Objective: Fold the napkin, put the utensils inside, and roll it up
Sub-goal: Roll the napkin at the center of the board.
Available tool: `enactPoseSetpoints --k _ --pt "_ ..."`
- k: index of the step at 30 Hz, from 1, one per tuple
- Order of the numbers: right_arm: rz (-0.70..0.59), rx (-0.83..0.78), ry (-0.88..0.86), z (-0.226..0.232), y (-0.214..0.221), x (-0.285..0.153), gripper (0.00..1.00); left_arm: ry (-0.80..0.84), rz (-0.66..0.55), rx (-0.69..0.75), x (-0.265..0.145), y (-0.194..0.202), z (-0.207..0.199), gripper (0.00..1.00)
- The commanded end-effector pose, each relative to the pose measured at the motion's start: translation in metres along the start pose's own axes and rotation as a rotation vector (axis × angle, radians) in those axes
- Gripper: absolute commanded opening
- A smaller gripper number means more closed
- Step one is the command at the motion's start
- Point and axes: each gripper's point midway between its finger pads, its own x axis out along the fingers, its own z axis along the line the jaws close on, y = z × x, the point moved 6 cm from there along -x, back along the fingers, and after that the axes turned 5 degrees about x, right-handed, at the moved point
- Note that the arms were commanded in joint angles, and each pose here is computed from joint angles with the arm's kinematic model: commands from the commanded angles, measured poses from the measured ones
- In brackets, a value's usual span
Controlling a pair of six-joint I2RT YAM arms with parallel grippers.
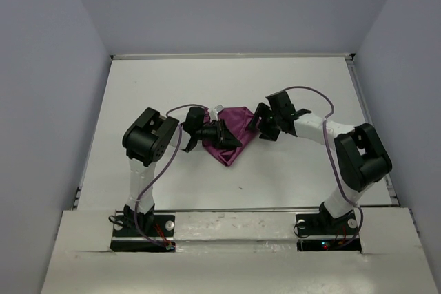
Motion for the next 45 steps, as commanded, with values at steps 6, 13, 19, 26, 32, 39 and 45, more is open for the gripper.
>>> enactPoseSetpoints --k 6,13,19,26,32,39,45 --pt "-0.013 0.059 -0.080 0.012 0.013 0.026 0.70 0.013 -0.019 -0.076 -0.001 0.000 0.008 0.00" --pt "-0.047 0.093 -0.092 0.014 0.016 0.036 0.61 0.063 -0.043 -0.112 -0.005 0.002 0.009 0.00" --pt "-0.104 0.108 -0.060 0.010 0.010 0.042 0.57 0.086 -0.038 -0.128 -0.005 0.004 0.010 0.00" --pt "-0.156 0.122 -0.041 0.009 0.003 0.044 0.24 0.092 -0.019 -0.117 -0.005 0.005 0.011 0.00" --pt "-0.143 0.102 -0.031 0.011 0.002 0.047 0.01 0.078 -0.002 -0.086 -0.006 0.006 0.012 0.00" --pt "-0.145 0.040 0.046 0.018 -0.009 0.037 0.01 0.062 0.003 0.047 -0.008 -0.001 0.001 0.06" --pt "-0.104 0.015 0.164 0.018 -0.013 0.031 0.01 -0.161 -0.004 0.237 -0.017 -0.022 -0.009 0.52"
